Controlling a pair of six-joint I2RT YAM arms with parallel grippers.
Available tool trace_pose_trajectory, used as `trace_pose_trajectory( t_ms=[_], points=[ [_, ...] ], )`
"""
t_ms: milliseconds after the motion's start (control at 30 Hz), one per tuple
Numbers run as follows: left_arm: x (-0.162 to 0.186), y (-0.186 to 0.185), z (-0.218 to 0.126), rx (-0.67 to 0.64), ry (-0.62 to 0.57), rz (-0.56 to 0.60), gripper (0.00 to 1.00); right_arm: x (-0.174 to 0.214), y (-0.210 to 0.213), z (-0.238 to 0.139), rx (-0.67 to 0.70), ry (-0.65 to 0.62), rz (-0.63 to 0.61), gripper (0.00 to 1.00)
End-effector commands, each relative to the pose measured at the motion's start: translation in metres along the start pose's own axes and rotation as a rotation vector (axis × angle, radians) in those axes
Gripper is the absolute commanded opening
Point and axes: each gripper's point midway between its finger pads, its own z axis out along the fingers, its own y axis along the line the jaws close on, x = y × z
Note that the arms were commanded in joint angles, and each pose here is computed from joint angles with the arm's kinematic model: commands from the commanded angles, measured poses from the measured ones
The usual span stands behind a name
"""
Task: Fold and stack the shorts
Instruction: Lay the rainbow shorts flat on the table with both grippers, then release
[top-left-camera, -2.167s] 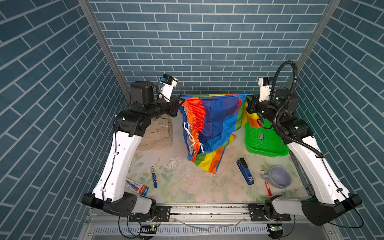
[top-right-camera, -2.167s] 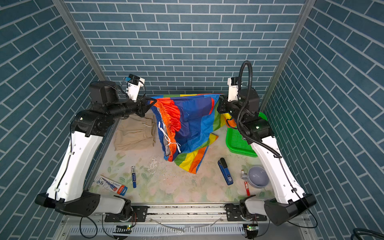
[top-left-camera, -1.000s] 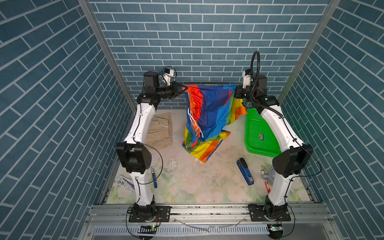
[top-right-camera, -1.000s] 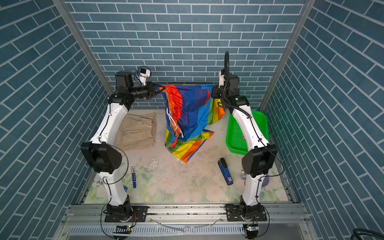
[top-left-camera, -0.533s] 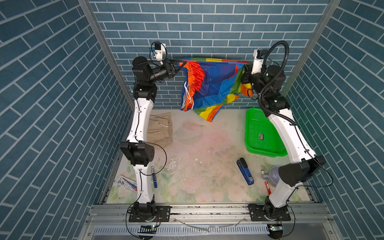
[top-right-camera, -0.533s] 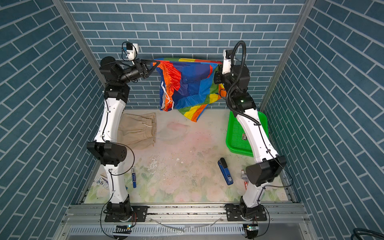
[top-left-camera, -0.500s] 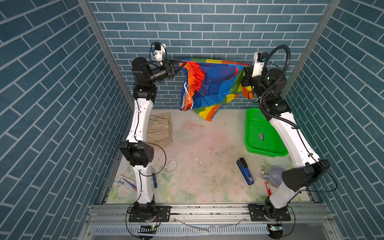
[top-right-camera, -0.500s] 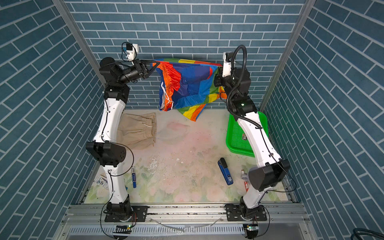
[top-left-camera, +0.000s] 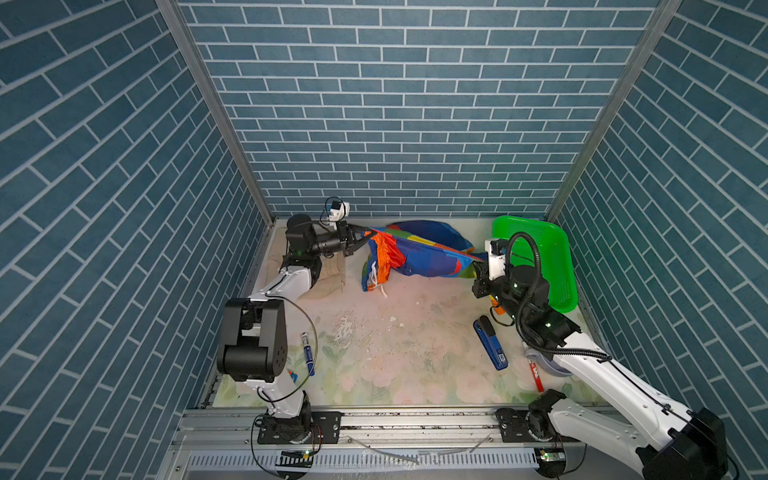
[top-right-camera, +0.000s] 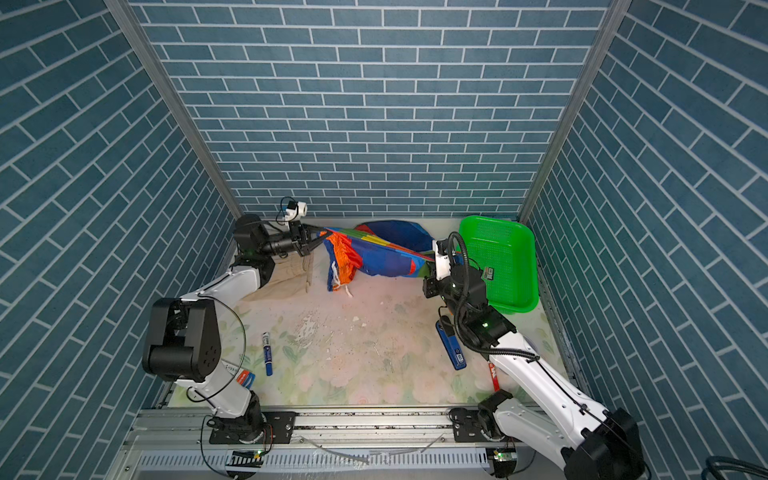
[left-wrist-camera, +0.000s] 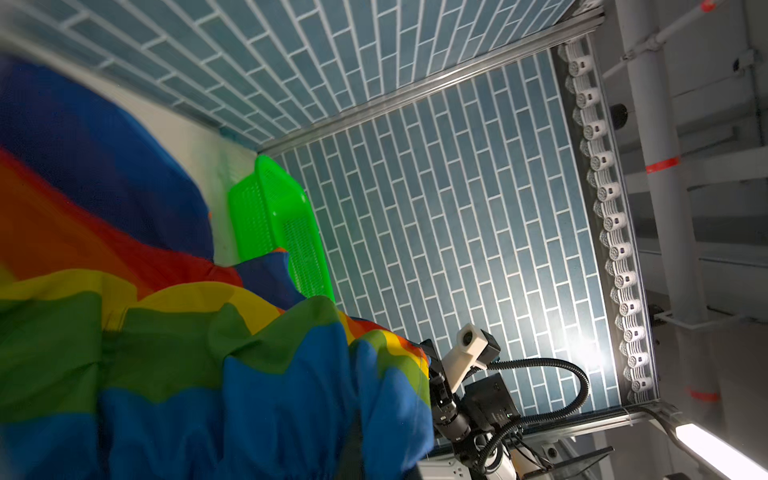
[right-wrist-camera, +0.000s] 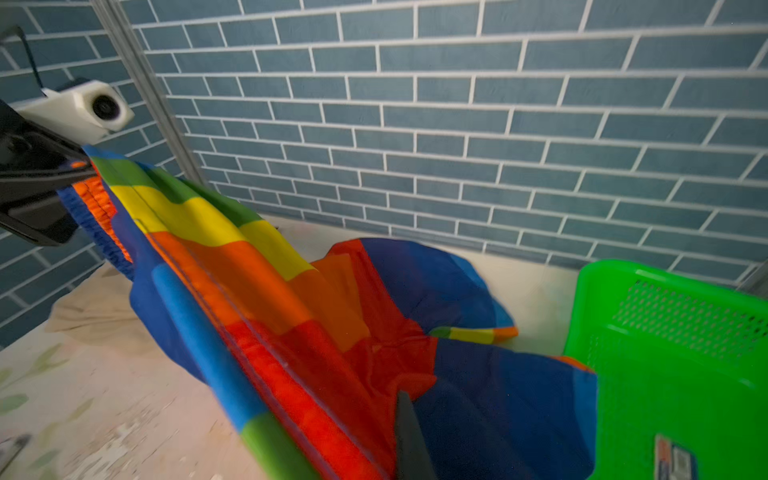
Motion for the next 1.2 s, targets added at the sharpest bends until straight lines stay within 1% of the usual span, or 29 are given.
trace_pose_trajectory(
  t_ms=[0, 100, 133, 200, 267, 300, 333, 367, 433, 467, 533, 600, 633, 667, 700, 733, 833, 967, 1000, 1033, 1100, 1167],
  points=[
    [-0.054, -0.009, -0.066, -0.043, -0.38, 0.106, 0.0, 0.037, -0.052, -0.026, 0.256, 0.051, 0.21, 0.0],
    [-0.024, 0.023, -0.074, -0.108, -0.396, 0.027, 0.0, 0.078, -0.041, -0.027, 0.206, 0.151, 0.244, 0.0],
    [-0.014, 0.035, -0.076, -0.143, -0.392, 0.001, 0.0, 0.093, -0.037, -0.028, 0.194, 0.186, 0.255, 0.0],
    [0.016, 0.071, -0.082, -0.243, -0.368, -0.082, 0.0, 0.118, -0.031, -0.029, 0.173, 0.252, 0.273, 0.0],
    [0.045, 0.103, -0.091, -0.382, -0.33, -0.137, 0.0, 0.14, -0.024, -0.032, 0.148, 0.302, 0.284, 0.0],
    [0.057, 0.116, -0.098, -0.471, -0.318, -0.141, 0.0, 0.148, -0.022, -0.033, 0.141, 0.32, 0.284, 0.0],
    [0.072, 0.129, -0.108, -0.58, -0.303, -0.18, 0.0, 0.156, -0.02, -0.035, 0.132, 0.336, 0.279, 0.0],
    [0.085, 0.137, -0.118, -0.671, -0.291, -0.192, 0.0, 0.163, -0.019, -0.037, 0.133, 0.351, 0.274, 0.0],
    [0.104, 0.143, -0.136, -0.81, -0.277, -0.189, 0.01, 0.173, -0.019, -0.04, 0.131, 0.371, 0.276, 0.0],
    [0.111, 0.143, -0.144, -0.863, -0.273, -0.185, 0.03, 0.176, -0.018, -0.041, 0.125, 0.375, 0.28, 0.0],
    [0.12, 0.143, -0.155, -0.927, -0.276, -0.183, 0.11, 0.182, -0.015, -0.042, 0.108, 0.385, 0.287, 0.01],
    [0.128, 0.144, -0.161, -0.962, -0.275, -0.196, 0.22, 0.187, -0.013, -0.043, 0.095, 0.401, 0.287, 0.17],
    [0.132, 0.146, -0.164, -0.977, -0.27, -0.209, 0.3, 0.186, -0.013, -0.044, 0.091, 0.404, 0.284, 0.27],
    [0.137, 0.15, -0.165, -0.99, -0.264, -0.228, 0.35, 0.185, -0.012, -0.045, 0.089, 0.406, 0.278, 0.35],
    [0.14, 0.153, -0.167, -1.0, -0.259, -0.24, 0.37, 0.182, -0.012, -0.047, 0.086, 0.406, 0.269, 0.4],
    [0.145, 0.157, -0.169, -1.016, -0.253, -0.26, 0.38, 0.176, -0.012, -0.049, 0.082, 0.395, 0.257, 0.45],
    [0.157, 0.167, -0.174, -1.051, -0.236, -0.305, 0.37, 0.145, -0.015, -0.059, 0.078, 0.323, 0.211, 0.55],
    [0.159, 0.167, -0.177, -1.067, -0.25, -0.312, 0.37, 0.093, -0.025, -0.077, 0.109, 0.179, 0.162, 0.67],
    [0.157, 0.164, -0.177, -1.061, -0.257, -0.303, 0.4, 0.082, -0.029, -0.082, 0.129, 0.148, 0.156, 0.69],
    [0.155, 0.162, -0.176, -1.057, -0.26, -0.298, 0.46, 0.076, -0.033, -0.085, 0.145, 0.131, 0.148, 0.7],
    [0.15, 0.157, -0.176, -1.055, -0.266, -0.278, 0.63, 0.063, -0.036, -0.088, 0.163, 0.108, 0.134, 0.72],
    [0.147, 0.155, -0.174, -1.053, -0.26, -0.268, 0.73, 0.055, -0.031, -0.087, 0.145, 0.104, 0.12, 0.73]
  ],
)
